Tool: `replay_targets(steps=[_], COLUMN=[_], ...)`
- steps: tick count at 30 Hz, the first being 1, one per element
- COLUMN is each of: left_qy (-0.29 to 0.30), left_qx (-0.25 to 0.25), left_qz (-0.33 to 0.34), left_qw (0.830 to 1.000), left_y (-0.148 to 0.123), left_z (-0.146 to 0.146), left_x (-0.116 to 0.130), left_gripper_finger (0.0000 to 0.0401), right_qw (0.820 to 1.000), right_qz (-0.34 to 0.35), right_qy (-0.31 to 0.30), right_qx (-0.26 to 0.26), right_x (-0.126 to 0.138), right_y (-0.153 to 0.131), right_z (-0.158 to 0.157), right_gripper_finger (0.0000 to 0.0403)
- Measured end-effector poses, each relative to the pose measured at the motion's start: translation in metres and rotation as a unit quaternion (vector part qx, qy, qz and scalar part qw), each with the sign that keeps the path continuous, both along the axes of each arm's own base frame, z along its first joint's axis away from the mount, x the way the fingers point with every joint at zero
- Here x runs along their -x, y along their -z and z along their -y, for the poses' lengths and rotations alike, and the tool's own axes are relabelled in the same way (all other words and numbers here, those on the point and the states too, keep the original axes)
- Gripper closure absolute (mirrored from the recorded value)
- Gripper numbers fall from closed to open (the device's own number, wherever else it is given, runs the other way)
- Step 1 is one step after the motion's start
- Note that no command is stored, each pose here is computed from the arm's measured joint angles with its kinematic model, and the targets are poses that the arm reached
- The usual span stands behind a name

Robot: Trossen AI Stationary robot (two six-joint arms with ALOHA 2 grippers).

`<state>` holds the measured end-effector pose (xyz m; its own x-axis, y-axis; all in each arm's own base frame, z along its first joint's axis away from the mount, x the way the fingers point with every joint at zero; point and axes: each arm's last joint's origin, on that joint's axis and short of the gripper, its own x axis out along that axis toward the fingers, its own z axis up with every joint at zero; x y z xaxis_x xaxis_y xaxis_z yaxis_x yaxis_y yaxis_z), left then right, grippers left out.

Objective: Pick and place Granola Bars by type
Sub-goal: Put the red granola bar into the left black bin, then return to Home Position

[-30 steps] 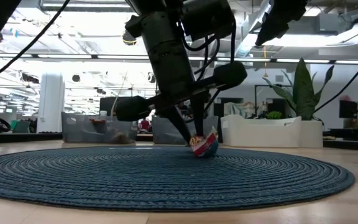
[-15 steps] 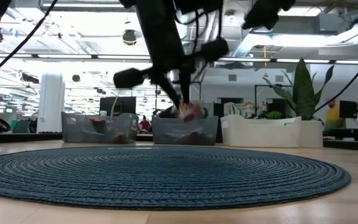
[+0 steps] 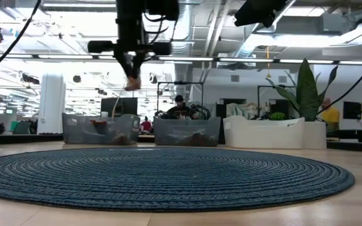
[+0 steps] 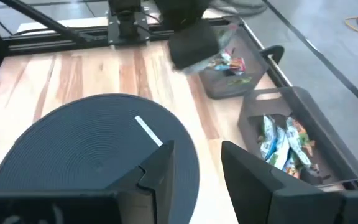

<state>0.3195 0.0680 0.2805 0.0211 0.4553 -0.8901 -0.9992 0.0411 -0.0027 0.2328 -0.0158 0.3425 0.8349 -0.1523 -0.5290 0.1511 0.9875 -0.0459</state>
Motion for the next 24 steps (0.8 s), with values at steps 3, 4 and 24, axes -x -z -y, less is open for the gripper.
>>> replay_targets(steps=[3,4,24], left_qy=[-0.006,-0.005,0.051], left_qx=[-0.008,-0.008,0.062], left_qz=[-0.028,-0.036,-0.12], left_qw=[1.0,0.999,0.989], left_y=[-0.007,-0.009,-0.007], left_z=[-0.024,-0.031,-0.1], left_x=[0.014,0.018,0.057], left_gripper_finger=[0.0388,0.0387,0.0286], right_qw=[1.0,1.0,0.999], right_qz=[0.011,0.015,0.033], right_qy=[-0.003,-0.003,0.035], right_qx=[0.014,0.017,0.012], right_x=[-0.001,-0.002,-0.002], right_y=[-0.002,-0.003,-0.006], right_z=[0.003,0.003,0.015], right_gripper_finger=[0.0278,0.0278,0.0278])
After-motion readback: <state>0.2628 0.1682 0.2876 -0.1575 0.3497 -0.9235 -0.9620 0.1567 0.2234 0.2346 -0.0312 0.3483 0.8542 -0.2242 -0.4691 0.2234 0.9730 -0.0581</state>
